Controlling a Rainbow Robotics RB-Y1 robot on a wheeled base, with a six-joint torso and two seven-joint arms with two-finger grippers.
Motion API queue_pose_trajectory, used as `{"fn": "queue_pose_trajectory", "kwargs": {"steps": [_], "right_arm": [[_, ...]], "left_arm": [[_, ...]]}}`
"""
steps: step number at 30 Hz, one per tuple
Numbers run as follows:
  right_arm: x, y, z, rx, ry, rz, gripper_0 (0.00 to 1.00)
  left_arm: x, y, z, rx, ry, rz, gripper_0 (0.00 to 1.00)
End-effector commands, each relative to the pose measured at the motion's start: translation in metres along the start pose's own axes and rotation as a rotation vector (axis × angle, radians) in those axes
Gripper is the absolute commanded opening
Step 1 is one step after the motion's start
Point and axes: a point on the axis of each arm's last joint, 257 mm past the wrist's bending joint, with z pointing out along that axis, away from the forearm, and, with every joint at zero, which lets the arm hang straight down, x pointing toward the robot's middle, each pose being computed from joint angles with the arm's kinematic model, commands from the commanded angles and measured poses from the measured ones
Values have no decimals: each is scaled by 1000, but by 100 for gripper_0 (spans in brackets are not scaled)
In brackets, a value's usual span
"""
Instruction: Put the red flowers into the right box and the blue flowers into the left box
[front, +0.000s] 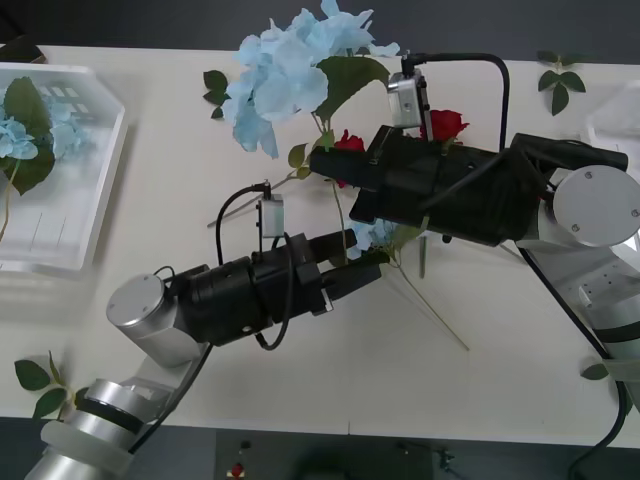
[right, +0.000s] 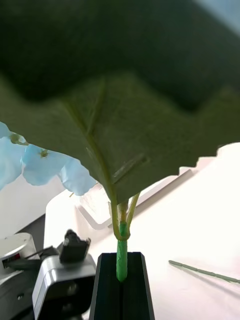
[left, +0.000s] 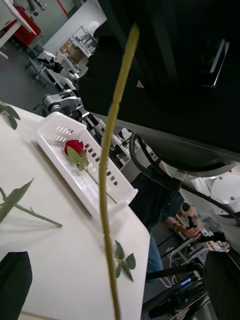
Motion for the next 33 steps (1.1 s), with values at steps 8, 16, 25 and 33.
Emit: {"fn": "queue_pose_trajectory", "kwargs": {"steps": [8, 16, 25, 33], "right_arm": [[-10, 20, 7, -56, 0, -77, 0], [-11, 20, 7, -58, -4, -64, 0], [-7, 18, 6, -59, 4, -50, 100], [-7, 18, 6, -59, 4, -50, 100]], "left_arm": [[-30, -7, 30, 14, -63, -38, 0], [-34, 4, 22, -21, -69, -34, 0], [-43, 12, 10, -39, -94, -56, 0], [-72, 54, -58, -156, -85, 19, 0]]}}
